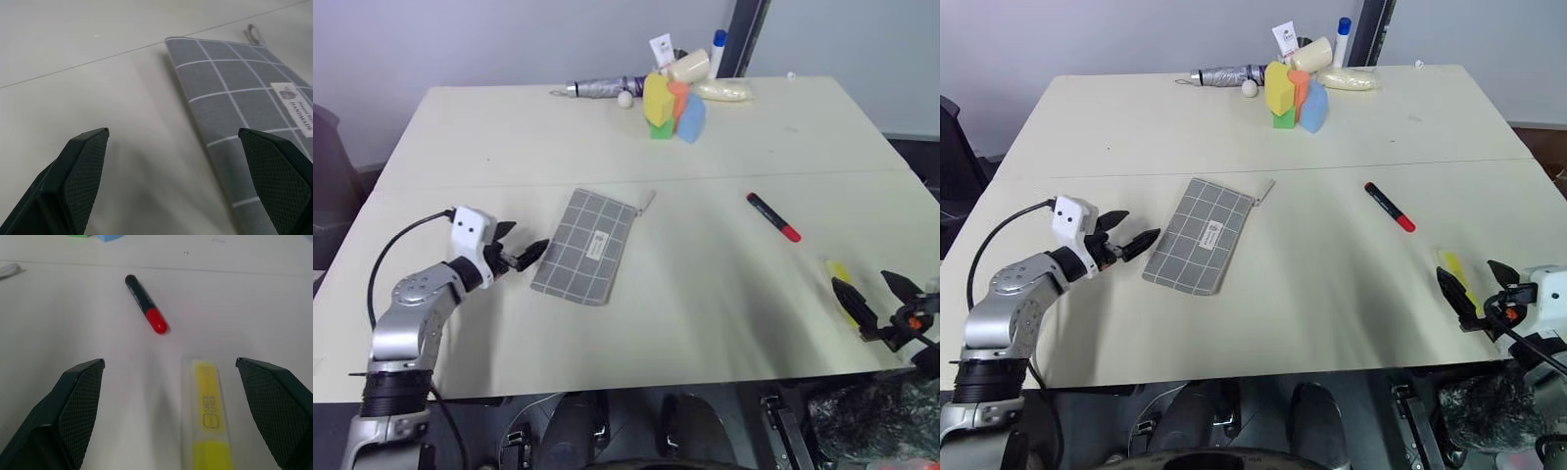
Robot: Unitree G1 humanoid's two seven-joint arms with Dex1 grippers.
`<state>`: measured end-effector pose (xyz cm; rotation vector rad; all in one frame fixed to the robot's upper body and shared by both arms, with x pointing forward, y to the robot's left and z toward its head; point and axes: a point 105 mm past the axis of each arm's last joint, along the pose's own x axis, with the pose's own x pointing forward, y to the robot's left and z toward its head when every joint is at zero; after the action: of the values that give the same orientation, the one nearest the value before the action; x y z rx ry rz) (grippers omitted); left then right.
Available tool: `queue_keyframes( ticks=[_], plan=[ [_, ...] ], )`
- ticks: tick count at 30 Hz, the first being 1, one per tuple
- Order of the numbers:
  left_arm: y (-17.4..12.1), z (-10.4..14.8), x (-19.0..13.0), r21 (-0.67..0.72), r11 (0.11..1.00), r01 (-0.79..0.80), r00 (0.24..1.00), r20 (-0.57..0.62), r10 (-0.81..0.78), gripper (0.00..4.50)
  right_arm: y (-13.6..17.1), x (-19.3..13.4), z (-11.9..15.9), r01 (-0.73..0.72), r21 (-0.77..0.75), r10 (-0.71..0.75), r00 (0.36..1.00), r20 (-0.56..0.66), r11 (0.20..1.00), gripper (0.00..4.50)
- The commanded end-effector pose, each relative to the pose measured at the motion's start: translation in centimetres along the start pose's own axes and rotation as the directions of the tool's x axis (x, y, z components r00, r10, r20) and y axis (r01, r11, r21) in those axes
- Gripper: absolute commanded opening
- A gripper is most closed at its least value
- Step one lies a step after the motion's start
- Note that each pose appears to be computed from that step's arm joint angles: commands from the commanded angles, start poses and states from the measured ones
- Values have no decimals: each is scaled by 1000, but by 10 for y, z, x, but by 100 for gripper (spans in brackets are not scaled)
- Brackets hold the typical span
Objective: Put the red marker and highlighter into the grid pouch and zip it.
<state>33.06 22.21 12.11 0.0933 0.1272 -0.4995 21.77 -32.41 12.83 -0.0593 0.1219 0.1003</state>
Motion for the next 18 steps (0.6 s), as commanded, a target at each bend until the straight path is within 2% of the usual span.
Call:
queue_keyframes(
  ticks=[1, 8, 18],
  plan=[
    [4, 16, -6, 43, 999, -20, 999, 48, 18, 446, 0, 1, 10, -11, -39, 12, 1000, 24, 999, 450],
    [3, 16, -9, 16, 999, -30, 998, 56, 29, 446, 12, 21, 19, -56, -50, 59, 997, 52, 997, 450],
    [-14, 16, -21, 36, 999, -12, 997, 71, 9, 446, 54, 69, 46, -204, -86, 213, 971, 111, 975, 450]
  ],
)
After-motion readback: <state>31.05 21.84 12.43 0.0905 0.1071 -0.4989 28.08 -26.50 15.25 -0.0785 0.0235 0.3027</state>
